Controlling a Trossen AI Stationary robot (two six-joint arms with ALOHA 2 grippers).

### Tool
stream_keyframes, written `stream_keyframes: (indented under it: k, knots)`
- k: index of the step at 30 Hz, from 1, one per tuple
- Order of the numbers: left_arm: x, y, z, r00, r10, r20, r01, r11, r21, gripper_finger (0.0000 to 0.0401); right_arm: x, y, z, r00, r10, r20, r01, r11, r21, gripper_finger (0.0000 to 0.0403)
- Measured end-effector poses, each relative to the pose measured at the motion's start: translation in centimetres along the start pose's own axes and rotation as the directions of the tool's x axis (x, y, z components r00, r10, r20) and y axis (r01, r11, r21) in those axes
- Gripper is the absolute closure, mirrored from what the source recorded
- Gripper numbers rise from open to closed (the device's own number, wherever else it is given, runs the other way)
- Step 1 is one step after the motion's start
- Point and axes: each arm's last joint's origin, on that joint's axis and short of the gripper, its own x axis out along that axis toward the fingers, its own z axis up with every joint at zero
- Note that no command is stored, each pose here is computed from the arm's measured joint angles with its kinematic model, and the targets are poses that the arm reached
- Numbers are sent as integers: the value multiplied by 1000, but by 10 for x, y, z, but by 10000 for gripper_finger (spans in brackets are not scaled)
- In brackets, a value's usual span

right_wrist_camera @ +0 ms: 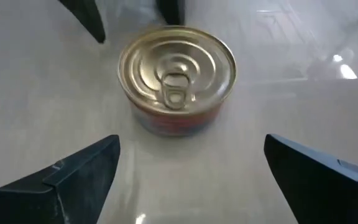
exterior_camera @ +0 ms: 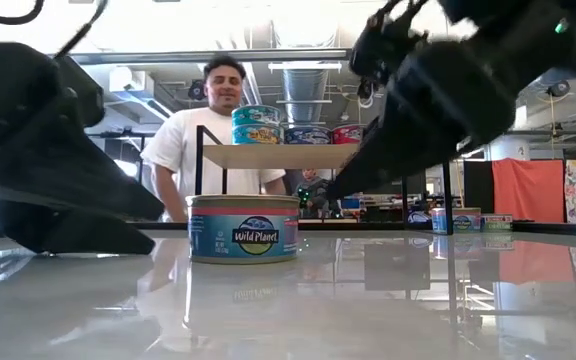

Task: Stack canned seafood by type on shelf
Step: Stack the middle blue-pink tuna can on top of the blue tuna can on the shelf

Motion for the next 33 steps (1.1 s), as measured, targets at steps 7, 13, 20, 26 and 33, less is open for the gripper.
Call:
stream_keyframes:
  k: [7,13,20,26,33]
  knots:
    - [0,11,11,996,31,-82,-27,999,45,1,18,-11,-5,998,59,-1,-59,998,-20,5]
    - [-13,32,23,988,119,-94,-107,986,125,1,33,-6,-8,995,103,-1,-103,992,-68,3]
    - [3,47,34,982,181,-54,-173,977,128,1,55,-2,1,998,55,11,-54,990,-131,3]
    - [33,34,39,978,207,-13,-202,965,168,1,61,0,17,1000,30,7,-29,991,-134,2]
    - [60,30,41,956,288,56,-293,947,134,1,61,2,19,999,42,-24,-45,991,-128,2]
